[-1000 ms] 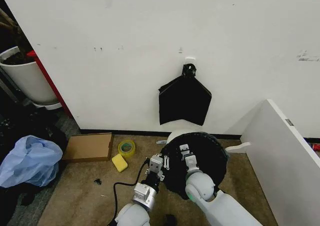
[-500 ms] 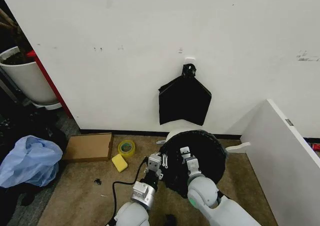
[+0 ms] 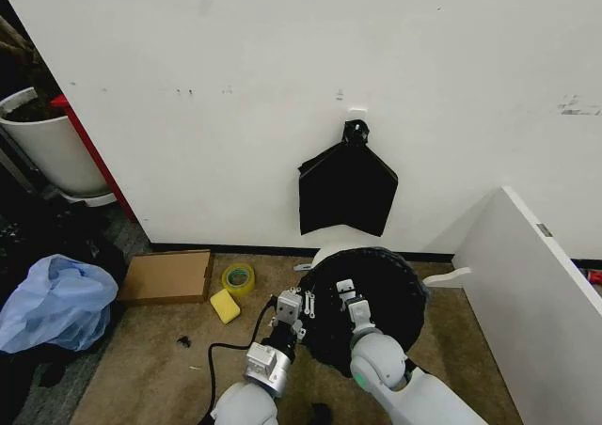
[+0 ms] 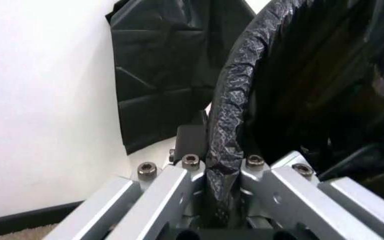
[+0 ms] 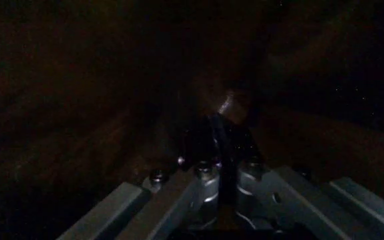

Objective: Place the garbage bag over the trash bin.

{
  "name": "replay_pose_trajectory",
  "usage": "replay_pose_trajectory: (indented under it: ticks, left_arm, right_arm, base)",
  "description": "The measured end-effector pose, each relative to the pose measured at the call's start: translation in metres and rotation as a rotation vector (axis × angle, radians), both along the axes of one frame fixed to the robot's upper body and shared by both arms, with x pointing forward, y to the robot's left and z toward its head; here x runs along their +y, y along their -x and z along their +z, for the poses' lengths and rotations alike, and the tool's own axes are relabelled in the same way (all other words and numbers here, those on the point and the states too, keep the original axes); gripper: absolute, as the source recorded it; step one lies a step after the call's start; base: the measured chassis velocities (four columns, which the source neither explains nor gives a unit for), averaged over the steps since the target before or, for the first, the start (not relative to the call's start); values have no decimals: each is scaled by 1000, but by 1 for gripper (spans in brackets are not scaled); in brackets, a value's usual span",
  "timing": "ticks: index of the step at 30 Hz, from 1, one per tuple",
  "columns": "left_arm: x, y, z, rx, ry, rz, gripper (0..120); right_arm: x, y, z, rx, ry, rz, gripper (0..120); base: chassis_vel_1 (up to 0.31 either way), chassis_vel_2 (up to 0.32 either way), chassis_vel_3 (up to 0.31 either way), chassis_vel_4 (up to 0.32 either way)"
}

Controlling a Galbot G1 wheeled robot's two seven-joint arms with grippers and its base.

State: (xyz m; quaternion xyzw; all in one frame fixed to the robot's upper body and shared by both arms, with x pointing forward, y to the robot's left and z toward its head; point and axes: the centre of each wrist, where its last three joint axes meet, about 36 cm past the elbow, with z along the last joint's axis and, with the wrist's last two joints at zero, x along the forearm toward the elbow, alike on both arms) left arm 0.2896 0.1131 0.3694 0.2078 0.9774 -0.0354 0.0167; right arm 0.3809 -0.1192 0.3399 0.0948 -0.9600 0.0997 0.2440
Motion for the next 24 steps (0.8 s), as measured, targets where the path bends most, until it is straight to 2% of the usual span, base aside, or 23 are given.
replay_pose_trajectory:
  ticks: [4,10,14,18,24]
  left_arm:
    - [2,-1,-2,6,-1,7,1]
    - [4,-12,-3,89,50,63,1]
    - [4,-29,1,226,124,124,1]
    - [6,-42,9,327,175,157,1]
    - [24,-66,26,516,242,224,1]
  right_arm:
    - [-2,1,2,-15,-13,-7,0]
    - [-2,20,23,-67,-70,22,0]
    - [-1,45,50,-89,-95,60,0]
    - [-12,55,57,-124,-78,57,11]
    - [-23,78,79,-212,-161,47,35]
  base:
    - [0,0,0,0]
    - [0,0,0,0]
    - [0,0,0,0]
    - [0,0,0,0]
    - [0,0,0,0]
